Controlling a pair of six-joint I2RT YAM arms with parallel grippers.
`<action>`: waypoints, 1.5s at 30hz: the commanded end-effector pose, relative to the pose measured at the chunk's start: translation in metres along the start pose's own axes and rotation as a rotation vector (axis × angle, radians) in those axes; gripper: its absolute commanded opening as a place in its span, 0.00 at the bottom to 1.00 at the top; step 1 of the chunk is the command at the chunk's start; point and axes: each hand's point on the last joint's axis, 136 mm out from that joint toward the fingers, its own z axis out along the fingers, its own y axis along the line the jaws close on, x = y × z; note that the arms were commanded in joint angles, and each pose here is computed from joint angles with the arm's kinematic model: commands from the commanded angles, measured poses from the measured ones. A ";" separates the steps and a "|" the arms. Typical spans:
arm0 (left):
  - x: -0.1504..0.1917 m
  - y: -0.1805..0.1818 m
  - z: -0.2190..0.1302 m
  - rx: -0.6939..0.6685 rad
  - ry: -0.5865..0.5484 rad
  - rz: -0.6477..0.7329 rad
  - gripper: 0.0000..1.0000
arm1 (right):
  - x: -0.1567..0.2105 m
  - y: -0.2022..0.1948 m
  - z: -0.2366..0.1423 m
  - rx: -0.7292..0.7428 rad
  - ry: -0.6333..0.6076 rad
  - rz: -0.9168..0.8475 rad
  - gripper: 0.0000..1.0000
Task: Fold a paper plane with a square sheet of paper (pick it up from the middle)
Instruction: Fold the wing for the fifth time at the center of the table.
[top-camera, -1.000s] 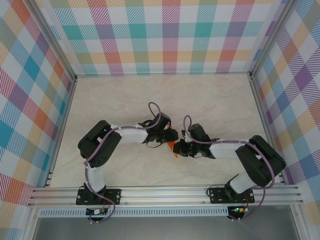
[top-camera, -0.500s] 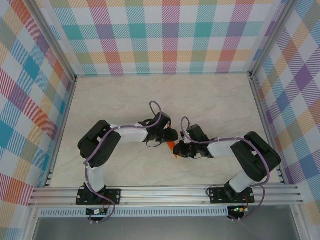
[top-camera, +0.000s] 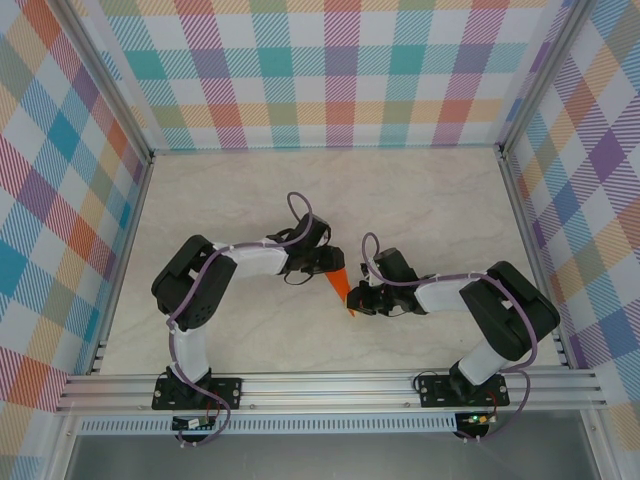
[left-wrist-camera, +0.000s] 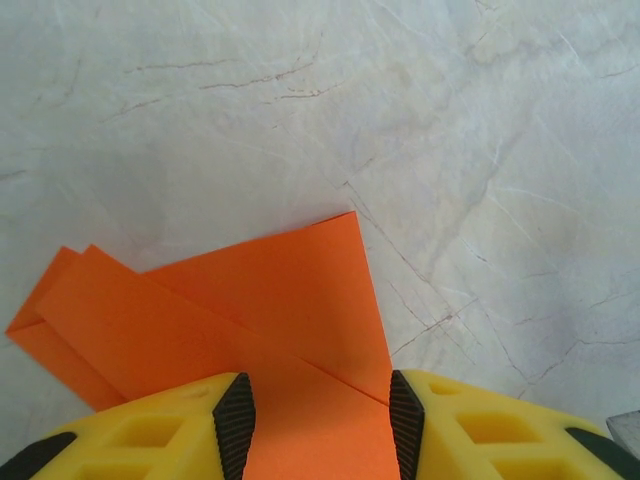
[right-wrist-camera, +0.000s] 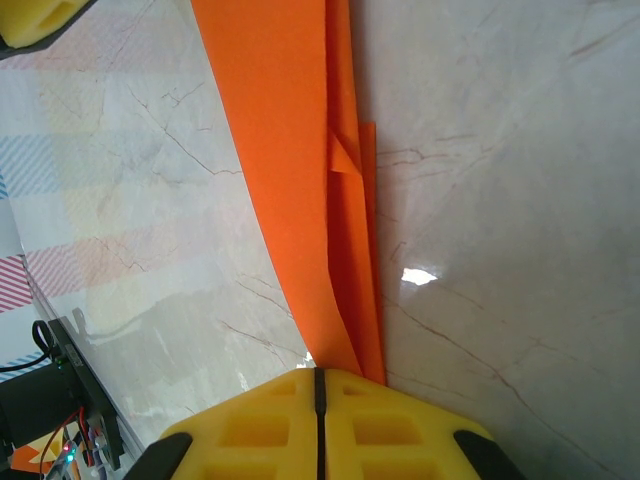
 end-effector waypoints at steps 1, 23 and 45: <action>-0.016 0.038 0.010 -0.088 -0.039 -0.014 0.45 | 0.044 -0.058 0.004 0.199 0.124 0.090 0.07; -0.077 0.036 -0.048 -0.095 -0.122 -0.012 0.52 | 0.024 -0.019 0.002 0.076 0.086 0.046 0.11; 0.020 -0.024 -0.065 -0.465 -0.064 0.000 0.73 | -0.014 -0.023 -0.105 0.202 -0.289 -0.012 0.65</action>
